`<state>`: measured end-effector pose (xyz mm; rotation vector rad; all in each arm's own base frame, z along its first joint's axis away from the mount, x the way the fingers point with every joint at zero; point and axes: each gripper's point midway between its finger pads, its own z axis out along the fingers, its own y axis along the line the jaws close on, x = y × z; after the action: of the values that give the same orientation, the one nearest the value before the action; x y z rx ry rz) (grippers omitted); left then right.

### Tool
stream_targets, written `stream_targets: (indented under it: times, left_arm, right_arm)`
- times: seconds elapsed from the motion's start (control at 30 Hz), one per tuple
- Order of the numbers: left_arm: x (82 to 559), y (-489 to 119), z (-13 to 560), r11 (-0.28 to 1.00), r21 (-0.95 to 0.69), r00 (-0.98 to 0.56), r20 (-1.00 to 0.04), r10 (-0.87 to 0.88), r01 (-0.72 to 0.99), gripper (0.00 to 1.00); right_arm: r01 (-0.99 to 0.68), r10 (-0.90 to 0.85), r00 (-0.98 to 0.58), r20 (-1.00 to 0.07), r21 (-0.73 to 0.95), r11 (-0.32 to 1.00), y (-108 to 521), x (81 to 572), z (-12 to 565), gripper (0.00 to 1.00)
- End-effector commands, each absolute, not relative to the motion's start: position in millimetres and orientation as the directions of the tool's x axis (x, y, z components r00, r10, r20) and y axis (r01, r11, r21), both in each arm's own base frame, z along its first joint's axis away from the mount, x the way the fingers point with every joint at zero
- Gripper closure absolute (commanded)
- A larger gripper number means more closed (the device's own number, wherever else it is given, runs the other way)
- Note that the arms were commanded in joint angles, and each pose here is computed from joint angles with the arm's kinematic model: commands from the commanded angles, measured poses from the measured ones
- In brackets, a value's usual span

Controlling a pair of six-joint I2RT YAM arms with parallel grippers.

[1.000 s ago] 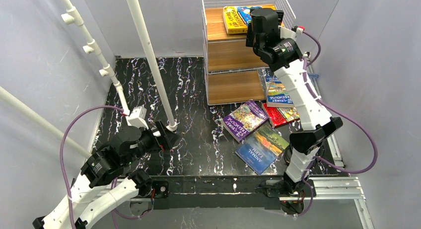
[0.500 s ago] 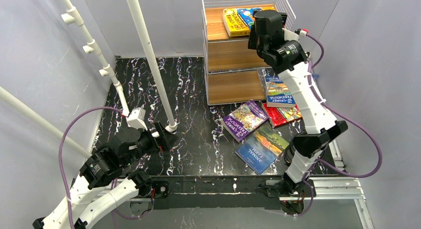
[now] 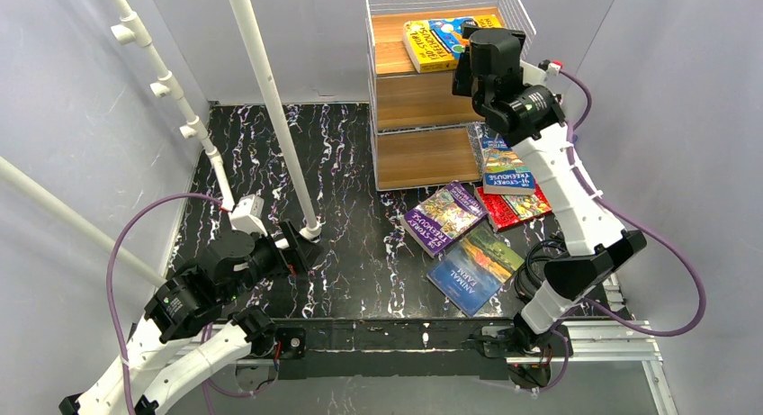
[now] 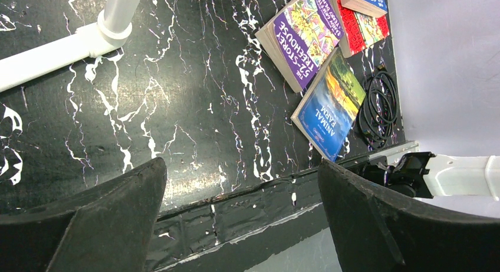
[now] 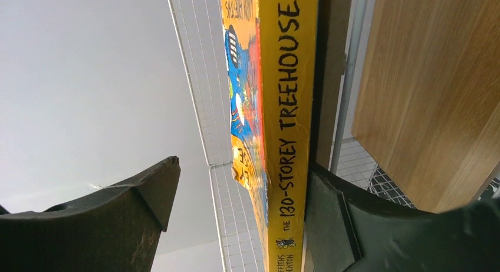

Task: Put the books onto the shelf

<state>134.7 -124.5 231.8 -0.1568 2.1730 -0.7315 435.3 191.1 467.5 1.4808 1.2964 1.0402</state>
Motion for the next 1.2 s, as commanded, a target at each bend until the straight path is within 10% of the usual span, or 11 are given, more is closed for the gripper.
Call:
stream_targets:
  times: [0.0,0.77,1.17]
  left_arm:
    - [135.6,-123.7,228.1,0.834,-0.538,-0.662,-0.671,-0.334,0.124,0.02]
    - [135.6,-128.1,226.9,0.826,-0.549,-0.670,-0.663,-0.334,0.131,0.02]
    - [138.2,-132.0,224.8,0.824,-0.550,-0.673,-0.662,-0.331,0.136,0.02]
  right_arm:
    - [0.271,0.998,0.052,0.024,0.962,-0.037,195.0,424.2,457.4,0.17]
    - [0.215,1.000,-0.006,-0.024,0.976,0.024,184.8,396.0,462.1,0.13]
    - [0.003,0.968,-0.123,-0.218,0.976,0.220,189.1,369.7,487.7,0.01]
